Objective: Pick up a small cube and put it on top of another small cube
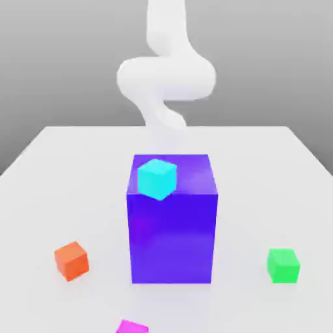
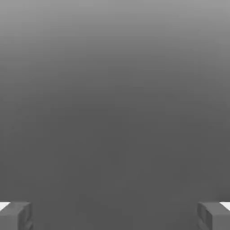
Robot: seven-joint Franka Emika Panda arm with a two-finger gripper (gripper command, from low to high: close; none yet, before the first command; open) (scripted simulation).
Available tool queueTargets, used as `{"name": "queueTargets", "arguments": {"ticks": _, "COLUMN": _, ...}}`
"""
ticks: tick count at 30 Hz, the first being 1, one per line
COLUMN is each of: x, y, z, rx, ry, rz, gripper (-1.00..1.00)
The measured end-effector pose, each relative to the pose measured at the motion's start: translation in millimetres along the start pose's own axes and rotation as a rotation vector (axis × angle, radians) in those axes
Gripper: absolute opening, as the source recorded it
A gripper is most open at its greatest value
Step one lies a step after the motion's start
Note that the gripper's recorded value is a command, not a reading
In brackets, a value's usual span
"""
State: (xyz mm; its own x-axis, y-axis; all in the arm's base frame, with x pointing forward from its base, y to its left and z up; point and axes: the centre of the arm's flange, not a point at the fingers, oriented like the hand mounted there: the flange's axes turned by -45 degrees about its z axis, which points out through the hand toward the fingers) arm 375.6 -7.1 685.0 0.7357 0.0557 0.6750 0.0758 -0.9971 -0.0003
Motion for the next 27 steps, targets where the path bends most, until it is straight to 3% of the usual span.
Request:
{"name": "queueTargets", "arguments": {"ticks": 14, "x": -32.1, "y": 23.8, "z": 220.9, "rx": 0.248, "ry": -0.273, "rz": -0.38, "gripper": 0.0}}
{"name": "queueTargets", "arguments": {"ticks": 27, "x": -129.9, "y": 35.7, "z": 384.5, "rx": 0.381, "ry": -0.478, "rz": -0.748, "gripper": 0.0}}
